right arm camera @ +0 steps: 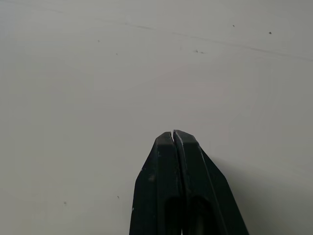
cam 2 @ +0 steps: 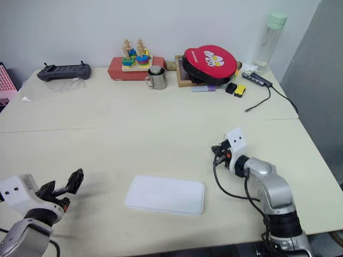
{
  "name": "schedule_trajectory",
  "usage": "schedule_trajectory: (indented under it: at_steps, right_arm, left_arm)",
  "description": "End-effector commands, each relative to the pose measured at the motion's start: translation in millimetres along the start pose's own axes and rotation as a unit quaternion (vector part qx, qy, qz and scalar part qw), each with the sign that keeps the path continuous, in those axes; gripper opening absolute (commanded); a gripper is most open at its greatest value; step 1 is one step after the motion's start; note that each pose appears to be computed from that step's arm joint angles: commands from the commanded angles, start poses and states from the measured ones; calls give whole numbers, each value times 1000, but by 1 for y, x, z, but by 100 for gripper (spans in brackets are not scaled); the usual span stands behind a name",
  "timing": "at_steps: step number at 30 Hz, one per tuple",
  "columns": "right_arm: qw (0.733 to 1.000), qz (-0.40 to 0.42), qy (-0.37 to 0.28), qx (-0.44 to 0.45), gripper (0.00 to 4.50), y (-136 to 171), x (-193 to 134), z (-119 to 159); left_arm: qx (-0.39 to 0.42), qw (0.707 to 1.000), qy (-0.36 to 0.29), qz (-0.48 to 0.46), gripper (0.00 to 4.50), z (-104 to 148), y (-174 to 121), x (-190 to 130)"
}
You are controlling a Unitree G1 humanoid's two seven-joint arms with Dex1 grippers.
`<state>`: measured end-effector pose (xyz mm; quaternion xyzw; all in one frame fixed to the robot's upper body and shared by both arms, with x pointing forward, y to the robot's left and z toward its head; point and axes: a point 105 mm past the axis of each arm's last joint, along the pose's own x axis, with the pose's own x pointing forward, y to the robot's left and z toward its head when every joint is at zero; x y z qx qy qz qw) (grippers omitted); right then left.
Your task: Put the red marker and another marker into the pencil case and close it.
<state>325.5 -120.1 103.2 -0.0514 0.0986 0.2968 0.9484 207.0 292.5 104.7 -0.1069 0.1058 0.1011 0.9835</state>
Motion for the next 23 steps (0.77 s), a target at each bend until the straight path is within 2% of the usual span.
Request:
schedule_trajectory:
  at_steps: [1,6,9,16,23]
  right_arm:
    - [991,-60,-107,-56,1,-11,-15,34]
    - [994,-75,-69,-39,1,-16,-22,7]
    - [992,-94,-78,-40,1,-20,-28,5]
    - [991,-102,-82,-34,1,-20,-31,-2]
    - [989,-115,-82,-44,1,-27,-31,-5]
  left_arm:
    - [42,998,-15,-52,450,8,-14,0]
    - [94,992,-9,-87,450,13,-17,7]
    - [106,991,-21,-73,450,19,-11,11]
    - [105,993,-23,-55,450,17,-2,11]
    - [92,993,-32,-69,450,13,-12,15]
